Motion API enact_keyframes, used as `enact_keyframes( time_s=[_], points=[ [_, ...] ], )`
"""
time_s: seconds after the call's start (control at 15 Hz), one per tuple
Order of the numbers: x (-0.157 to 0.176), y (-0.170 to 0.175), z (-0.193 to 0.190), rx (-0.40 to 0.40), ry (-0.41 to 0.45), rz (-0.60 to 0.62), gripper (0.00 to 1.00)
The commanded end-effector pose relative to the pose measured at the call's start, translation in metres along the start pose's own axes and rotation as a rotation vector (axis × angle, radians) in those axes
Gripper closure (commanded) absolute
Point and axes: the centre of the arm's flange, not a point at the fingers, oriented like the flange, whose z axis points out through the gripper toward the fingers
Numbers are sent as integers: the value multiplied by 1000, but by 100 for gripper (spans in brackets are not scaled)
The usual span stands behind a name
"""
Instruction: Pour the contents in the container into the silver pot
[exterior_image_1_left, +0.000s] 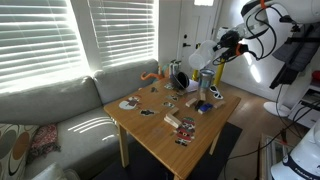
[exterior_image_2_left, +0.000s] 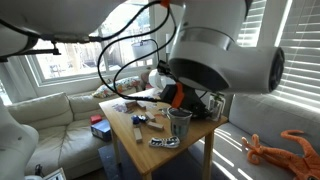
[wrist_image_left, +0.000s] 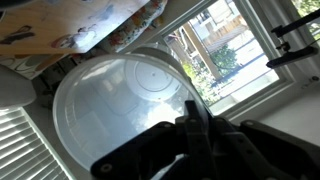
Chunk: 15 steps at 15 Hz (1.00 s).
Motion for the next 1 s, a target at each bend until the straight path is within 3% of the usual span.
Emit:
enact_keyframes(
  time_s=[0.0, 0.47, 0.93],
  points=[
    [48, -41, 49, -162, -122, 22, 99],
    [117, -61, 167, -456, -389, 16, 99],
    [115, -49, 263, -663, -644, 41, 99]
  ],
)
